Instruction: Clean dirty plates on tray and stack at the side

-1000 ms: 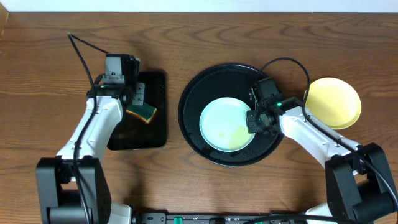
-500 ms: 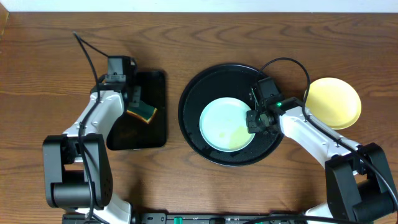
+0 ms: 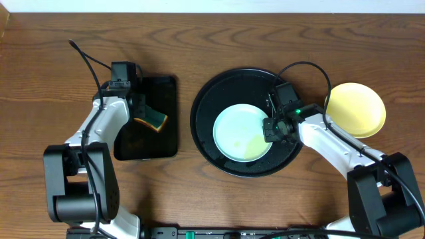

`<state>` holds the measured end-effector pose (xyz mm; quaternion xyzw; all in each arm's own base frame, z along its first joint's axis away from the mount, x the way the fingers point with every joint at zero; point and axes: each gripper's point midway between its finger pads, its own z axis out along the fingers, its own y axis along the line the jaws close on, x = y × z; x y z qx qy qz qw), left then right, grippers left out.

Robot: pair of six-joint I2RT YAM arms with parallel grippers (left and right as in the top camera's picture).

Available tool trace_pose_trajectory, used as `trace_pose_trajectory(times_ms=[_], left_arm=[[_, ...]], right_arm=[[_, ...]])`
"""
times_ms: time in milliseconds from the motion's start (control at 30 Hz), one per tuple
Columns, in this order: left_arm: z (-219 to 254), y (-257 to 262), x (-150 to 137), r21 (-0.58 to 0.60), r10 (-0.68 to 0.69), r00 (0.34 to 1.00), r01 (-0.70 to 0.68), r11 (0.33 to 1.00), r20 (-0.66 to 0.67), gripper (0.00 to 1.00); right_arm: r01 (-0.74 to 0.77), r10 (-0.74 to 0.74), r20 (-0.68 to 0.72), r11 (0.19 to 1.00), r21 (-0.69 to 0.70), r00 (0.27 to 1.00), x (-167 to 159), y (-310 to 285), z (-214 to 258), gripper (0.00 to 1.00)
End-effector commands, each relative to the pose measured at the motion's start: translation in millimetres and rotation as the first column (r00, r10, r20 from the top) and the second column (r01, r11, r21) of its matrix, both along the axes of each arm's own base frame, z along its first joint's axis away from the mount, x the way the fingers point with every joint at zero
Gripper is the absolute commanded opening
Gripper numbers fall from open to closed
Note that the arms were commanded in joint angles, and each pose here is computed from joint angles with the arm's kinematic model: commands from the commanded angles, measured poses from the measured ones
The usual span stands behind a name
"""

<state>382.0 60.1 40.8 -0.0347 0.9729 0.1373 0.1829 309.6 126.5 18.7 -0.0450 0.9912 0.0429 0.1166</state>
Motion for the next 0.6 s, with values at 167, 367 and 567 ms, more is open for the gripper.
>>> trace_pose_trajectory(times_ms=[167,367,567], left_arm=[[3.4,-2.2,-7.0,-0.012,0.013,1.000,-0.013,1.000,-0.004,0.44],[-2.1,-2.8,-21.2,-0.026,0.053,0.997,-0.054,0.998,-0.054,0.44],[-6.6,-3.6,-37.3,-0.035,0.092,0.989,-0.096,0.995,-0.113,0.45]], right_arm=[[0.001,-0.001,-0.012,1.000,-0.030,1.000,-5.8,-4.5,-3.7,0.01],[0.001,-0.002,-0.012,1.000,-0.030,1.000,-5.8,-4.5,-3.7,0.01],[0.001,-0.001,-0.015,1.000,-0.031,1.000,-6.6,-4.8,-3.9,0.01]])
